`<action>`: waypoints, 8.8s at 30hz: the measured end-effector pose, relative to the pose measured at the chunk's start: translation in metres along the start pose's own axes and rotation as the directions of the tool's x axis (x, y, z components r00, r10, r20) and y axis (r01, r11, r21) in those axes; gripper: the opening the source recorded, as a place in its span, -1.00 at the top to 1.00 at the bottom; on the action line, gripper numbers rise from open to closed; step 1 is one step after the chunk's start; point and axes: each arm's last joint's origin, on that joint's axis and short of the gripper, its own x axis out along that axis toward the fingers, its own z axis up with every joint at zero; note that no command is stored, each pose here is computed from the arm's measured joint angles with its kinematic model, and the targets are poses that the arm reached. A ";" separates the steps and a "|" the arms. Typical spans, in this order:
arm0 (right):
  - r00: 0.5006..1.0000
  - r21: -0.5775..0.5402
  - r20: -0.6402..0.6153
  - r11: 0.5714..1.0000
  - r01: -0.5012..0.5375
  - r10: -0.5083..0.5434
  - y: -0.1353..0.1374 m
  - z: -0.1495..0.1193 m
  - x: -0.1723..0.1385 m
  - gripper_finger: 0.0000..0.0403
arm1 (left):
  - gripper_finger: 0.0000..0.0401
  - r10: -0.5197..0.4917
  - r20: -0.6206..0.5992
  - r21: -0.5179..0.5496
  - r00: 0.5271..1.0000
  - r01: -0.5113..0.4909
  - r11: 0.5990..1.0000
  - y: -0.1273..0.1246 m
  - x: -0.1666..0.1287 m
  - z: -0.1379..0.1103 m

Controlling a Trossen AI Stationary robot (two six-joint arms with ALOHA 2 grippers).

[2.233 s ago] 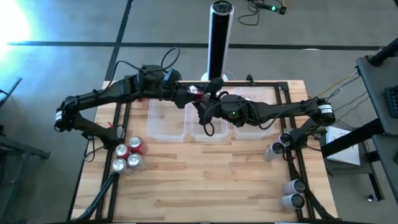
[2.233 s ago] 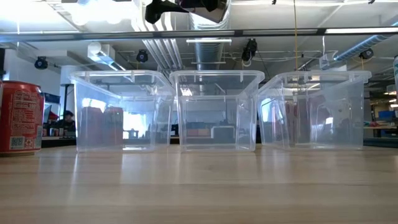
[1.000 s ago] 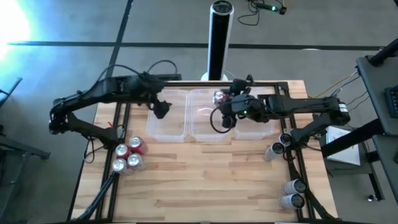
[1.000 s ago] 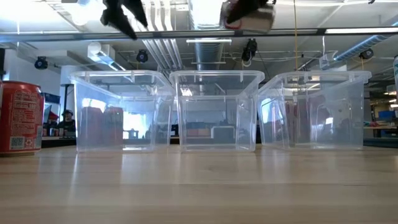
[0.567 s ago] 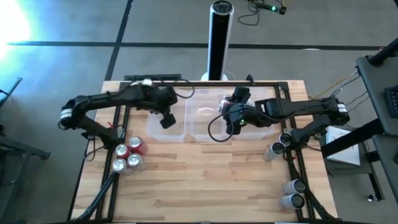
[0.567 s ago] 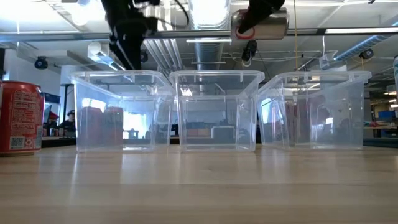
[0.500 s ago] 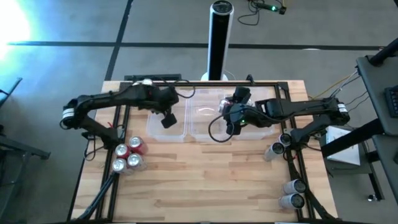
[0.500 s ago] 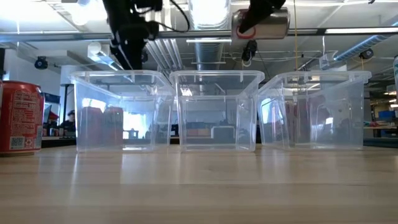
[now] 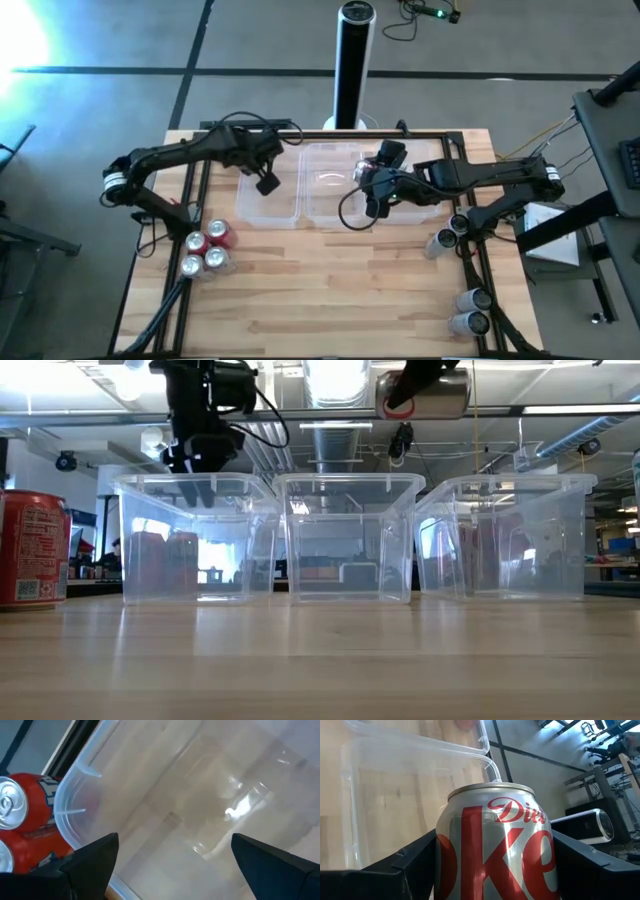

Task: Sort soda cans
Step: Put the top red-silver soda can into the right transparent bin

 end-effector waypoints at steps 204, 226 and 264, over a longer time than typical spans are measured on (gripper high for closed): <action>0.923 0.285 -0.223 0.926 -0.247 0.315 -0.058 -0.047 -0.057 -0.45 | -0.78 -0.729 0.684 0.700 -0.021 0.300 0.648 -0.119 -0.057 -0.086; 0.794 0.283 -0.494 0.929 -0.237 0.354 -0.060 -0.127 0.045 -0.46 | -0.78 -0.728 0.675 0.725 -0.120 0.294 0.623 -0.098 -0.045 -0.121; 0.793 0.357 -0.475 0.907 -0.223 0.383 -0.049 -0.180 0.096 -0.64 | -0.78 -0.735 0.671 0.726 -0.093 0.281 0.627 -0.100 -0.041 -0.121</action>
